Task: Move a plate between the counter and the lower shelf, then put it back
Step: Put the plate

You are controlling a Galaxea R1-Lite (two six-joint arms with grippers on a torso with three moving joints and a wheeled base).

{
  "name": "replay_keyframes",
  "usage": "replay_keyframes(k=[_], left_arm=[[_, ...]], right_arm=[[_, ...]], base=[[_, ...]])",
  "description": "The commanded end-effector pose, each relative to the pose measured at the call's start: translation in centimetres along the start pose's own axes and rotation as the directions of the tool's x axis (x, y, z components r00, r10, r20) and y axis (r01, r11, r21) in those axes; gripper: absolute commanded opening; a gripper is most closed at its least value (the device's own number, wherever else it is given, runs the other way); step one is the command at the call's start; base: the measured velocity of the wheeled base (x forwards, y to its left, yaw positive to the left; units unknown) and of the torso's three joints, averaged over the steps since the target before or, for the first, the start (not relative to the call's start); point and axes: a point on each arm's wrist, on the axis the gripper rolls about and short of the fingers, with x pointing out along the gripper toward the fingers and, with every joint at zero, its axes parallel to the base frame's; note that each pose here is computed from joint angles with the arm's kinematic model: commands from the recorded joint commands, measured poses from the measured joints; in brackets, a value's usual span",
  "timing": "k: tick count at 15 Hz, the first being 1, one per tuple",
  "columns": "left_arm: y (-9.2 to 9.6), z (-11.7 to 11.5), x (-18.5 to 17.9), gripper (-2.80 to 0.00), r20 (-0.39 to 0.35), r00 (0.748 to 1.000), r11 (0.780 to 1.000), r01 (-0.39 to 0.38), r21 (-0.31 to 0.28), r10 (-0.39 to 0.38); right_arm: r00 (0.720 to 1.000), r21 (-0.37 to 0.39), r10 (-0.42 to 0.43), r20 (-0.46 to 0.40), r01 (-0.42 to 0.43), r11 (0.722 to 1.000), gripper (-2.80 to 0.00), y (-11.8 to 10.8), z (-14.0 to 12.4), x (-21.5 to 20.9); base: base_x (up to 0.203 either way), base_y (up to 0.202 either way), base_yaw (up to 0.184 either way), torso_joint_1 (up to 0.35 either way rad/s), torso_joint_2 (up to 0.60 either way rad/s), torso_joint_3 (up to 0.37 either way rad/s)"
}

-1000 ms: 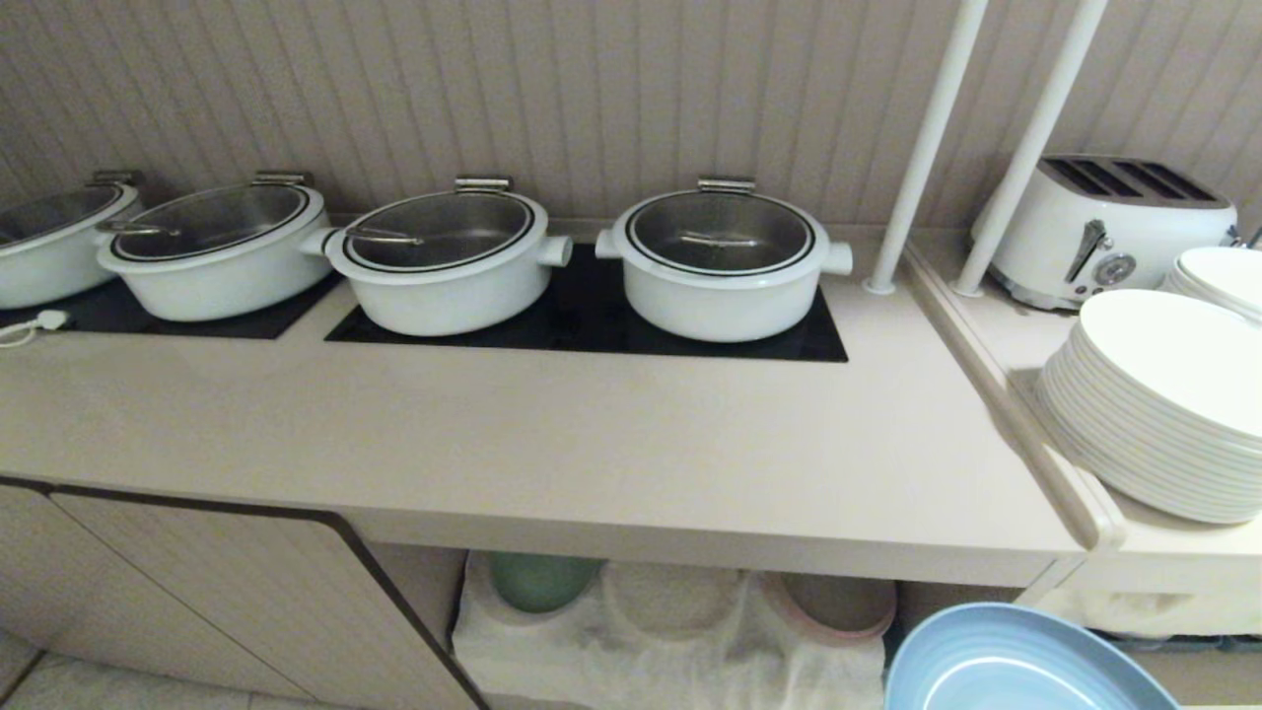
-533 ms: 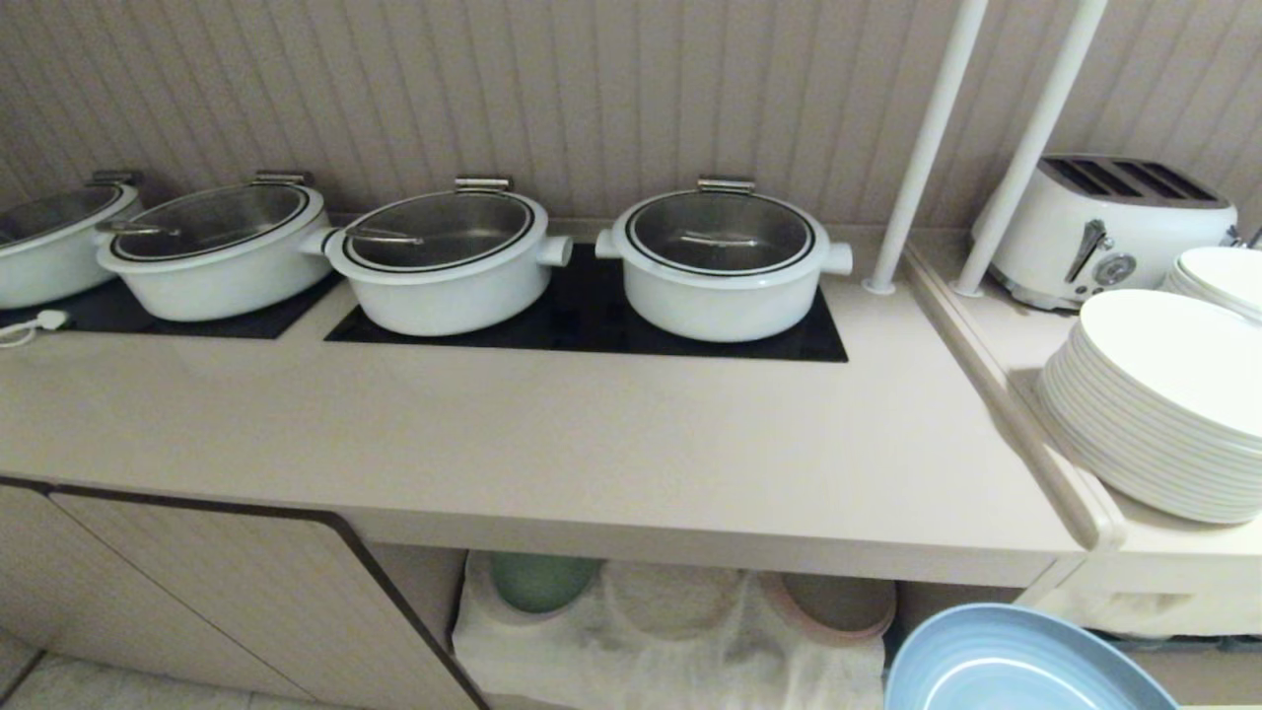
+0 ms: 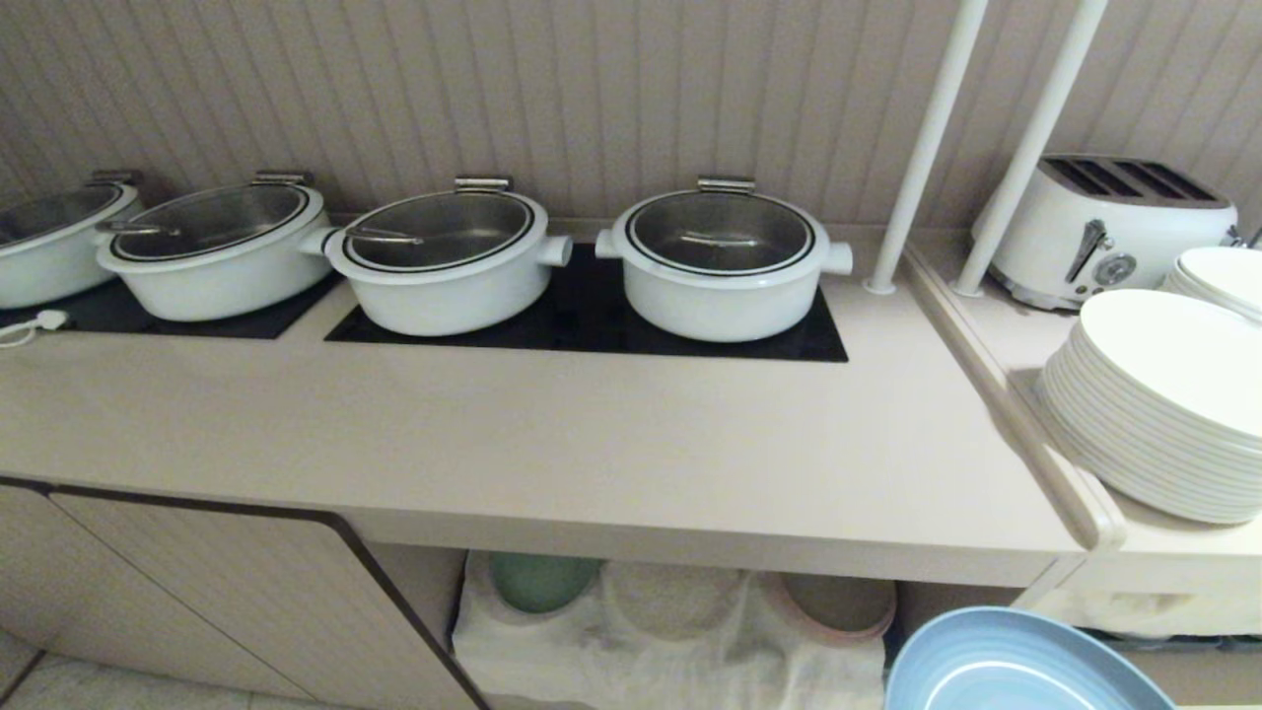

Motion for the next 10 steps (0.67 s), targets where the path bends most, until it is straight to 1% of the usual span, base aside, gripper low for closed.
replay_keyframes(k=[1,10], left_arm=[[0.0,0.0,0.0,-2.8,0.0,1.0,1.0,0.0,0.0,0.0],[0.0,0.0,0.0,-2.8,0.0,1.0,1.0,0.0,0.002,0.0]], right_arm=[[1.0,0.003,-0.001,-0.001,0.001,1.0,-2.8,-0.01,-0.02,-0.01],[1.0,0.001,-0.002,-0.005,0.002,1.0,-2.8,-0.05,-0.11,0.06]], base=[[0.0,0.0,0.0,0.0,0.0,0.0],[0.0,0.0,0.0,0.0,0.0,0.0]])
